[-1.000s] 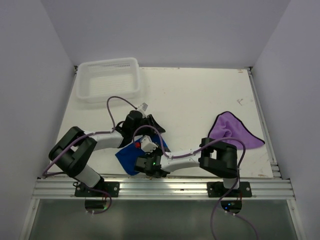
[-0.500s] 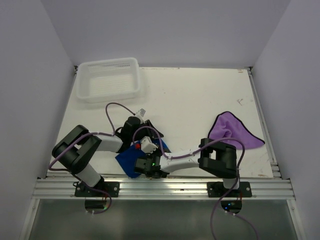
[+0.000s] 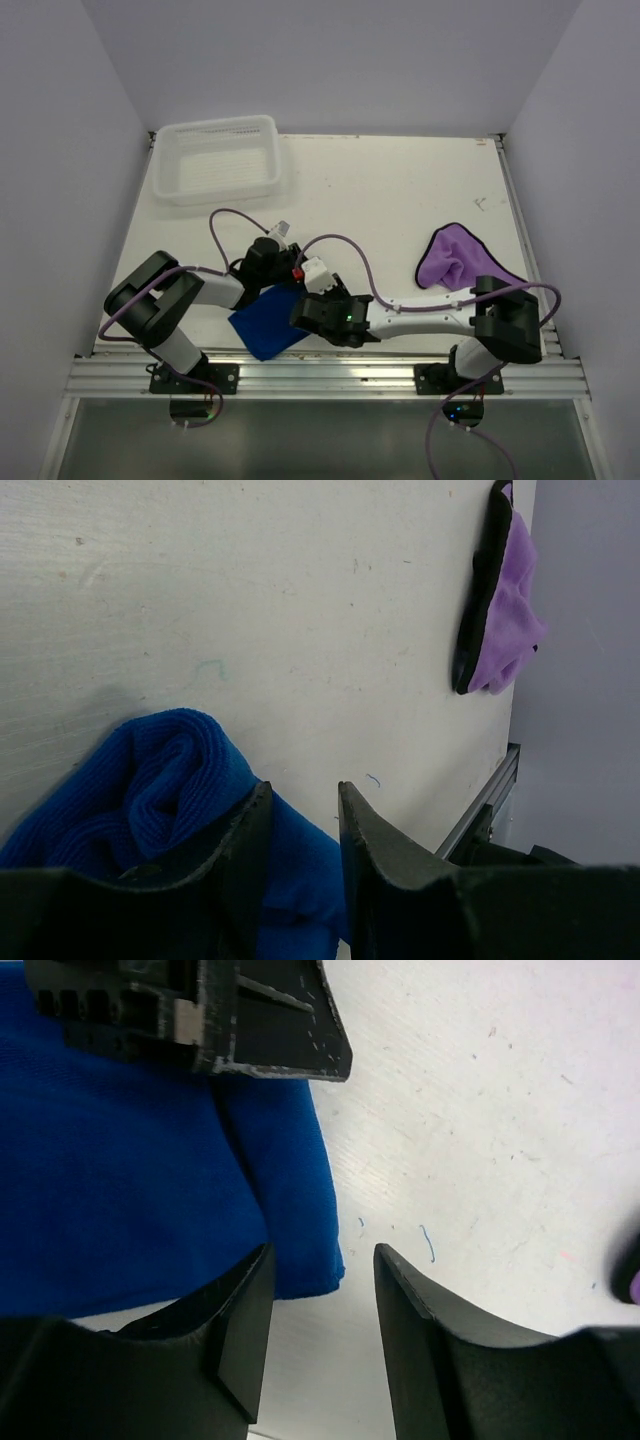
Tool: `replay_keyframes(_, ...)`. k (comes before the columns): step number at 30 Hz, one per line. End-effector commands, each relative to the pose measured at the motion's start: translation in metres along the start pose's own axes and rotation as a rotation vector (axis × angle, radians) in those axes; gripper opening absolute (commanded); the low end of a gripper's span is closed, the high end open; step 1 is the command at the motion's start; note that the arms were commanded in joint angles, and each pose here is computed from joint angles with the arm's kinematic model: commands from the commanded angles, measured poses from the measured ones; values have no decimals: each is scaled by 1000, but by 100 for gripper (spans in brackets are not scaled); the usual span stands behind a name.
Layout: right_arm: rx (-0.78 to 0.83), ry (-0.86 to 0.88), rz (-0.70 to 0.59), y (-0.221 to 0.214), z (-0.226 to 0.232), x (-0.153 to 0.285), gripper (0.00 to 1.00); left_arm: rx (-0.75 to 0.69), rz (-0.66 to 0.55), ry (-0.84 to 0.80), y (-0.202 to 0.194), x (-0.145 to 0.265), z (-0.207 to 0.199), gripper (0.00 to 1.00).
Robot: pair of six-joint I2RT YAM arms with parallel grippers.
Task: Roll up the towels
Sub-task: Roll the towel
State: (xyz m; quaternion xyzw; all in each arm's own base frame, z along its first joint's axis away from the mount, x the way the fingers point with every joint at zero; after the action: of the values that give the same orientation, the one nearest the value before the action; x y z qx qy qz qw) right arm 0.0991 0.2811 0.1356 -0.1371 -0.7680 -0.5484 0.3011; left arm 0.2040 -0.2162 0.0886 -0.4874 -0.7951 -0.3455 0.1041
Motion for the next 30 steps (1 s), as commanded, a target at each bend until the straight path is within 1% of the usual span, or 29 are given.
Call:
replay_keyframes(1,-188,163,10,9,-6,8,48,2,21,67,-11,2,14,37)
replay_keyframes(3,-277,223,29,5,-20,8,49,2,21,65,-11,2,14,37)
replay_keyframes(4,-365,263,28,12,-26,0,49,2,20,66,-11,3,14,37)
replay_keyframes(5,-412,348,80,9,-28,-2,49,0,19,65,-11,3,14,37)
replay_keyframes(6,-462,372,119,-1,-34,-7,50,0,20,66,-11,3,14,37)
replay_keyframes(7,-544,403,94,10,-44,-14,50,0,19,67,-11,3,14,37)
replay_keyframes(8,-566,470,132,9,-45,-13,50,-1,18,71,-11,3,15,37)
replay_keyframes(11,-655,526,143,14,-52,-22,52,-3,20,74,-12,3,15,37)
replay_keyframes(12,-681,552,174,12,-52,-23,53,-2,19,76,-12,4,16,37)
replay_keyframes(13,-708,560,178,14,-53,-28,53,-4,19,77,-12,3,15,37)
replay_keyframes(16,-746,594,210,9,-52,-35,53,-8,18,73,-11,4,14,37)
replay_keyframes(18,-749,590,245,2,-50,-41,53,-12,19,77,-11,4,14,37)
replay_keyframes(22,-750,575,273,-7,-49,-47,53,-21,19,80,-10,5,13,37)
replay_keyframes(25,-744,554,294,-14,-48,-51,51,-23,18,79,-9,5,12,37)
replay_keyframes(28,-731,512,306,-22,-50,-55,42,-24,17,77,-9,6,12,37)
replay_keyframes(29,-721,500,308,-24,-51,-56,37,-28,17,77,-9,6,12,37)
replay_keyframes(30,-712,489,315,-26,-51,-57,34,-27,18,79,-9,6,12,37)
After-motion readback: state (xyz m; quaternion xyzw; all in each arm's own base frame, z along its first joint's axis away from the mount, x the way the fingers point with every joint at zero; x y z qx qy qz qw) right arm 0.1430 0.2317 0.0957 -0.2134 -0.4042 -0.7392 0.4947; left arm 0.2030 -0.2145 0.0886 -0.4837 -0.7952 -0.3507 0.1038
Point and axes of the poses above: each gripper's point midway between its finger pads, its own x axis back along the fingers, its own z axis along the line the jaws close on, y = z × x, the point moved 10 cm from there along x, back along the fingers, and after that the axes turned 9 degrees about -x, right-handed, at the moved point
